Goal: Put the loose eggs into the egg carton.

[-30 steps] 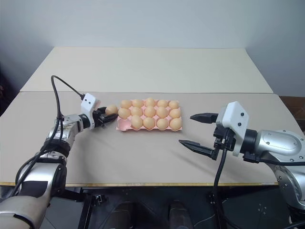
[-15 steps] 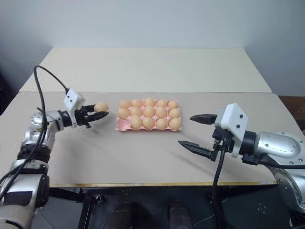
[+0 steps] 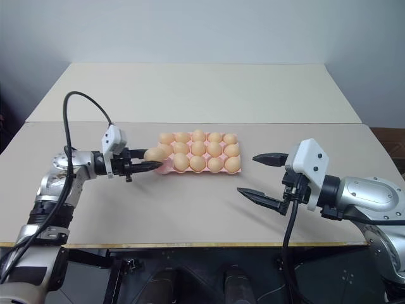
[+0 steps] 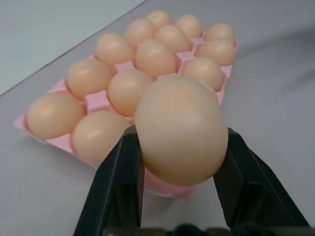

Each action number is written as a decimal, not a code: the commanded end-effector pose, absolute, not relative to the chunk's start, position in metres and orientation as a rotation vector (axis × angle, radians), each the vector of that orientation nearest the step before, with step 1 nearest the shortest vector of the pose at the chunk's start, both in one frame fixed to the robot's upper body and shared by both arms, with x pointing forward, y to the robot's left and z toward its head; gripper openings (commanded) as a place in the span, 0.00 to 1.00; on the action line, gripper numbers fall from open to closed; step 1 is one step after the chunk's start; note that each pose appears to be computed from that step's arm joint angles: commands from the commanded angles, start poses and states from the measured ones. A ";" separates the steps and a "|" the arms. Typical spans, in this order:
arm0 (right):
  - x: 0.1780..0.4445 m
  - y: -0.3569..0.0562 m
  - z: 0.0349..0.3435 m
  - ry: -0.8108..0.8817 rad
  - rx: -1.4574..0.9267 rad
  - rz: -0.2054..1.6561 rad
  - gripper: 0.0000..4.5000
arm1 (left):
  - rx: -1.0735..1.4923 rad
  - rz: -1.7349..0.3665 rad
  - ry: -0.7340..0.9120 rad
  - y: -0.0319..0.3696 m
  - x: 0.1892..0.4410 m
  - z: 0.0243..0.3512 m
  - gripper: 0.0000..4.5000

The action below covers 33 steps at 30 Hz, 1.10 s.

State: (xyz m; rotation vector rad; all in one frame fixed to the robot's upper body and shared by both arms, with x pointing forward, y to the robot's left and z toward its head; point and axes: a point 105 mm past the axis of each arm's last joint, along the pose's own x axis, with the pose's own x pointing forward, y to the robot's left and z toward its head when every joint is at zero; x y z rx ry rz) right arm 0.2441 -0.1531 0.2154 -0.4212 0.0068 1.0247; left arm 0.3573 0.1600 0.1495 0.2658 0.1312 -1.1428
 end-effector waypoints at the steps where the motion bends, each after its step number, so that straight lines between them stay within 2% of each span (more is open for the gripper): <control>1: 0.241 -0.150 0.225 -0.037 -0.443 1.031 1.00 | 0.299 -1.165 0.134 0.156 0.357 0.152 0.57; 7: 0.241 -0.151 0.226 -0.037 -0.443 1.031 1.00 | 0.325 -1.110 0.090 0.166 0.358 0.165 1.00; 14: 0.243 -0.152 0.226 -0.034 -0.440 1.033 1.00 | 0.361 -1.048 0.041 0.206 0.334 0.202 1.00; 18: 0.245 -0.159 0.226 -0.028 -0.432 1.036 1.00 | 0.385 -1.012 0.067 0.236 0.297 0.223 1.00; 26: 0.253 -0.170 0.228 -0.015 -0.449 1.047 1.00 | 0.401 -0.885 0.112 0.256 0.246 0.232 1.00; 33: 0.260 -0.174 0.228 -0.010 -0.463 1.055 1.00 | 0.321 -0.809 0.112 0.252 0.231 0.231 1.00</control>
